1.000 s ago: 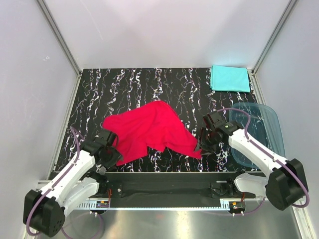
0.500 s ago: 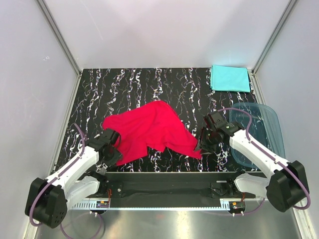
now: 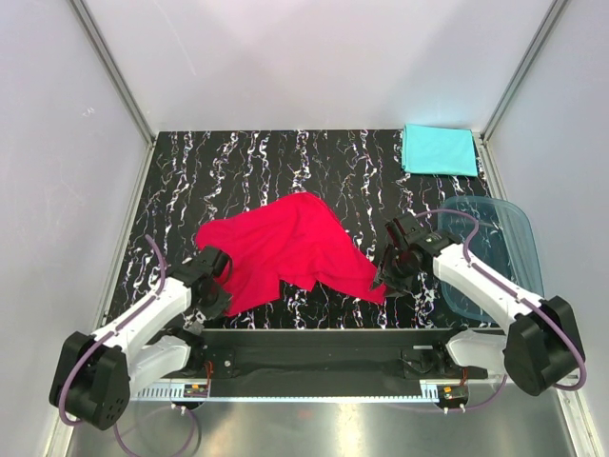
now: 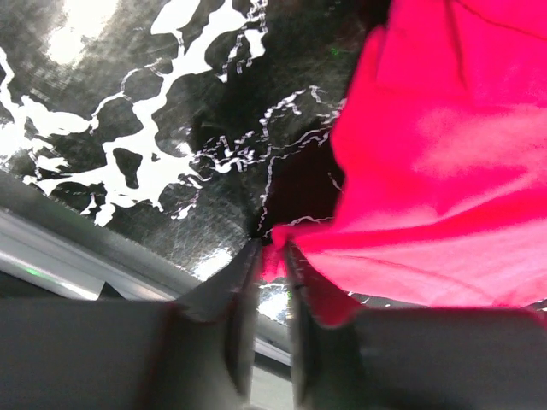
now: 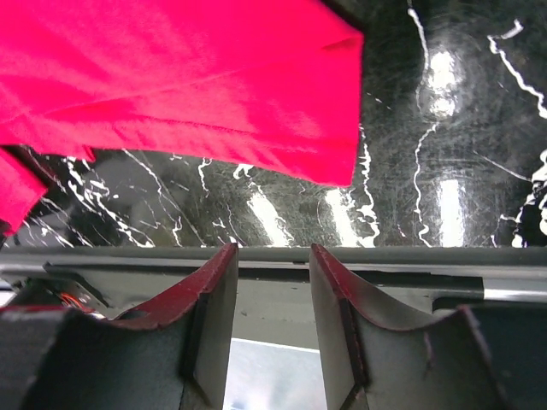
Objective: Fold and stack the t-shirts
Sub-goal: Flatten the tshirt out
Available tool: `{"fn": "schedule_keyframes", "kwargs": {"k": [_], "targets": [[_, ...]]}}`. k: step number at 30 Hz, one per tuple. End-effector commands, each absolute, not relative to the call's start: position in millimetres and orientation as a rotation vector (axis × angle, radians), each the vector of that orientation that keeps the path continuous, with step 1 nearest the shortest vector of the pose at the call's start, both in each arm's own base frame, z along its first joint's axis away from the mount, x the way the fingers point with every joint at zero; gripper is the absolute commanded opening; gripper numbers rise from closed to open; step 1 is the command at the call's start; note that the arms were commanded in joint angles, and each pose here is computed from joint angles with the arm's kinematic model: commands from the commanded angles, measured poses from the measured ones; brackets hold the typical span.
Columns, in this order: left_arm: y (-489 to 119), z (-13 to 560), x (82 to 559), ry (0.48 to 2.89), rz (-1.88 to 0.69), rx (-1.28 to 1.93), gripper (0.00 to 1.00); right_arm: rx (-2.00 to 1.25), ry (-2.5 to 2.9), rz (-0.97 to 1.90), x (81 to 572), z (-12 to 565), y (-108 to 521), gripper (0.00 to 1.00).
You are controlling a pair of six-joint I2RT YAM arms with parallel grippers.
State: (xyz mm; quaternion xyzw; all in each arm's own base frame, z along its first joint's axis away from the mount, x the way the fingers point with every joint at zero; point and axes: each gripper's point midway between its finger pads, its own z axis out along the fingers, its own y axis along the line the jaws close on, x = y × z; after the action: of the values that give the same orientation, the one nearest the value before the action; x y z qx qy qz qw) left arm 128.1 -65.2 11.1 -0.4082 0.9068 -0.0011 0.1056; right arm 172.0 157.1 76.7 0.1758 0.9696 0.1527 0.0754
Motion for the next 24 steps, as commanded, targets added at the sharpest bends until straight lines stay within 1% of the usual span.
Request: {"fn": "schedule_keyframes", "kwargs": {"k": [1,2,3,4,6,10,12,13,17,19,20,24], "targets": [[-57.9,4.8,135.8,2.639,0.043,-1.164,0.16,0.662,2.89,0.379,173.9,72.8,148.9,0.46],[-59.0,5.5,137.2,2.642,0.033,-1.156,0.12,0.689,2.896,0.36,171.6,67.7,146.5,0.46],[-59.5,6.0,138.7,2.644,0.025,-1.144,0.01,0.705,2.895,0.348,171.1,64.3,145.7,0.46],[-61.7,10.6,144.2,2.633,0.005,-1.132,0.0,0.745,2.89,0.34,171.4,61.0,144.8,0.45],[-62.0,16.7,150.7,2.622,-0.008,-1.091,0.0,0.807,2.875,0.285,172.0,51.4,137.2,0.45],[-64.7,46.8,173.6,2.56,-0.053,-1.02,0.0,0.906,2.847,0.24,175.2,36.1,128.7,0.45],[-64.6,57.0,180.4,2.536,-0.067,-0.986,0.0,0.955,2.839,0.223,175.4,24.1,124.3,0.45],[-66.7,67.1,186.8,2.51,-0.096,-0.974,0.0,0.973,2.83,0.211,176.6,22.3,122.1,0.47],[-69.3,85.0,195.3,2.481,-0.132,-0.935,0.0,0.953,2.793,0.213,188.2,23.4,121.7,0.47],[-70.6,89.2,195.8,2.481,-0.143,-0.924,0.0,0.956,2.831,0.196,185.5,19.2,123.3,0.47],[-71.6,93.1,197.8,2.473,-0.154,-0.923,0.0,0.97,2.877,0.244,179.4,18.0,131.4,0.47],[-73.7,103.2,203.2,2.454,-0.175,-0.914,0.0,1.019,2.903,0.254,173.1,6.9,134.7,0.47]]}}
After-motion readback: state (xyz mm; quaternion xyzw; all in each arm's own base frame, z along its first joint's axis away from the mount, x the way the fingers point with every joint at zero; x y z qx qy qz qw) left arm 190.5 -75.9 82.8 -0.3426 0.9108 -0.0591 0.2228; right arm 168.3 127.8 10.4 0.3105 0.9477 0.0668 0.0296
